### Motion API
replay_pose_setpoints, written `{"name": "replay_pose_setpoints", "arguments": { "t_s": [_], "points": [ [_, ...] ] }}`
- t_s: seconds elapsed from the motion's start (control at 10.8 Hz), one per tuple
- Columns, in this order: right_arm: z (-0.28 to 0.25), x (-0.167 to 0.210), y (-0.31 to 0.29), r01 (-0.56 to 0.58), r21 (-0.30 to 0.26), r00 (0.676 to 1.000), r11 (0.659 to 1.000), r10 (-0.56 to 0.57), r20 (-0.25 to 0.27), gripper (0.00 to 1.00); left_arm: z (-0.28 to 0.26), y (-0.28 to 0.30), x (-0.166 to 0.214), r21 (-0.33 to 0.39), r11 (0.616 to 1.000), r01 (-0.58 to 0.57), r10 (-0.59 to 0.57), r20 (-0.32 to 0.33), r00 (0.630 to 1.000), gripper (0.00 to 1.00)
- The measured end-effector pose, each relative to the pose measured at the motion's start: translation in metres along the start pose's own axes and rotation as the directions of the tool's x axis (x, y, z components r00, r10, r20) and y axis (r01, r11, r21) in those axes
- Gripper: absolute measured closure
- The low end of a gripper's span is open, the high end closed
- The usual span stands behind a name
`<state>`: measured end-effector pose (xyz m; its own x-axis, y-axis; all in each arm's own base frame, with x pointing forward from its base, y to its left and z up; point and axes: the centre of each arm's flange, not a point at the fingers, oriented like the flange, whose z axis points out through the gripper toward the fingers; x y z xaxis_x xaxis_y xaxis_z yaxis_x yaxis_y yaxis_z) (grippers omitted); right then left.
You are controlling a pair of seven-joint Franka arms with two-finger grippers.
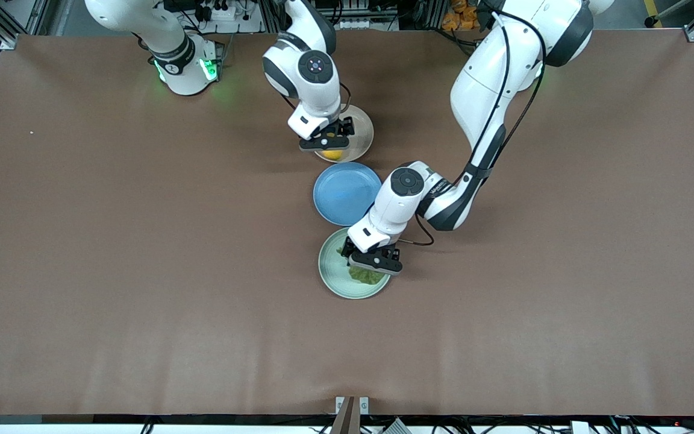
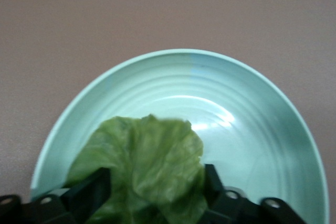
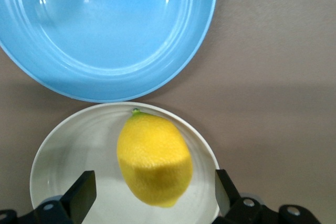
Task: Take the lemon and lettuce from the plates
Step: 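Close the left gripper on the lettuce while the right gripper grips the lemon, then lift the lettuce with the left gripper while the right gripper lifts the lemon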
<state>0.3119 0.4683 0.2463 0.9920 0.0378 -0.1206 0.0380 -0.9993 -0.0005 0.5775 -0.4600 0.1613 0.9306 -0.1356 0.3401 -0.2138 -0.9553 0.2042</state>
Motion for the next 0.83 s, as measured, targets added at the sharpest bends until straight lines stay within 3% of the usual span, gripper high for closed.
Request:
{"name": "replay_pose_setpoints", "arguments": {
  "t_s": [0.18, 0.37, 0.55, 0.65, 0.83],
  "points": [
    [0.006, 0.003, -0.001, -0.004, -0.007, 1.000, 1.000, 0.005, 0.003, 0.00, -0.002, -0.001, 0.002, 0.001, 1.000, 0.001, -0.001, -0.005, 1.000, 0.45],
    [0.010, 0.002, -0.002, -0.001, -0.014, 1.000, 1.000, 0.002, 0.007, 0.00, -0.004, -0.001, 0.006, 0.001, 1.000, 0.002, -0.002, -0.013, 1.000, 0.64],
    [0.021, -0.001, -0.004, 0.007, -0.023, 1.000, 1.000, -0.007, 0.008, 0.00, -0.006, -0.003, 0.010, 0.003, 1.000, 0.004, -0.004, -0.020, 1.000, 0.90],
    [0.026, -0.001, -0.004, 0.009, -0.025, 1.000, 1.000, -0.009, 0.006, 0.00, -0.006, -0.005, 0.011, 0.005, 1.000, 0.005, -0.005, -0.022, 1.000, 0.97],
    [0.032, 0.000, -0.004, 0.008, -0.027, 1.000, 1.000, -0.008, 0.006, 0.00, -0.006, -0.007, 0.012, 0.010, 1.000, 0.006, -0.006, -0.021, 1.000, 0.97]
  ]
}}
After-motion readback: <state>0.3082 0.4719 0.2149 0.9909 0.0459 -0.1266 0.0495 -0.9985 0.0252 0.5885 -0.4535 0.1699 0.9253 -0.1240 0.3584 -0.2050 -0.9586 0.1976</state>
